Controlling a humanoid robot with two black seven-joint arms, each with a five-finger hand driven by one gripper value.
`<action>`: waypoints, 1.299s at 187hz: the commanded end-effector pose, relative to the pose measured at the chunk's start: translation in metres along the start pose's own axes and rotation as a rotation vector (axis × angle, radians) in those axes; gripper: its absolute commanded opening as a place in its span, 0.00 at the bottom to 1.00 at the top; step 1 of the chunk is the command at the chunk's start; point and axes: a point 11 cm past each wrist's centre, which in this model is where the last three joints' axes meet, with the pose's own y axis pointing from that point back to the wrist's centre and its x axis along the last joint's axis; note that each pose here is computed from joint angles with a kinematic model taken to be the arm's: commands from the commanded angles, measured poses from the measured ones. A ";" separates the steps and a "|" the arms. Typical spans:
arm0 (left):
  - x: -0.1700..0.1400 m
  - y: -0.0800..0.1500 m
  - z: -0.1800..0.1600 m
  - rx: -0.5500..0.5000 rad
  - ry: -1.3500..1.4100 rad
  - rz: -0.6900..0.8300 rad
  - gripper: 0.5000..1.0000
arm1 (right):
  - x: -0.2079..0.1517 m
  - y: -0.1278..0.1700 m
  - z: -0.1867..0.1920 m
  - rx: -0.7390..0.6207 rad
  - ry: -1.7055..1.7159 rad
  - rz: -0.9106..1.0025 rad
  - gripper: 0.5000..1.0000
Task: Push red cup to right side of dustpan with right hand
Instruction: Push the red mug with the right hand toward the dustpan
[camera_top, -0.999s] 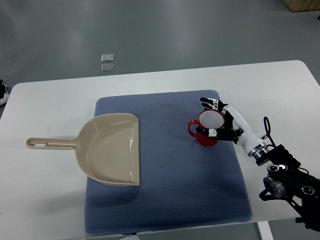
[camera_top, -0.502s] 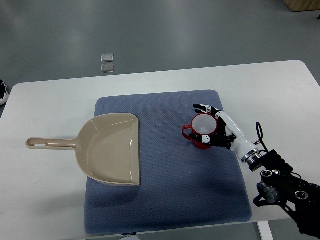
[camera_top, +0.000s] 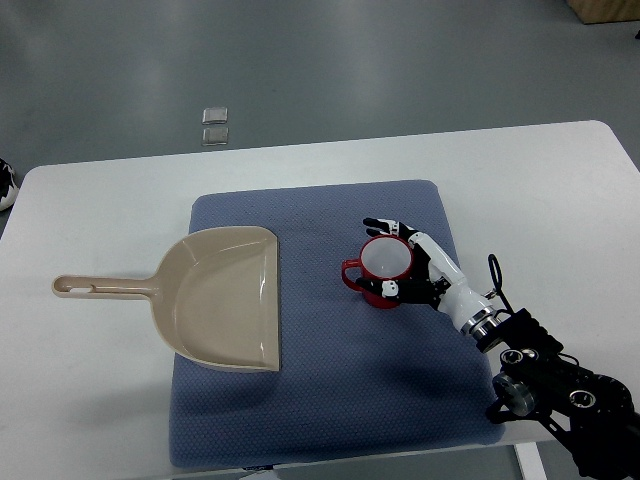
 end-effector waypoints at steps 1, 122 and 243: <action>0.000 0.000 0.000 0.000 0.000 0.000 1.00 | -0.004 -0.002 0.000 0.004 -0.009 -0.004 0.85; 0.000 0.000 0.000 0.000 0.000 0.001 1.00 | -0.028 -0.009 0.000 0.015 -0.042 -0.040 0.85; 0.000 0.000 0.000 0.000 0.000 0.001 1.00 | -0.052 -0.016 0.000 0.024 -0.070 -0.087 0.85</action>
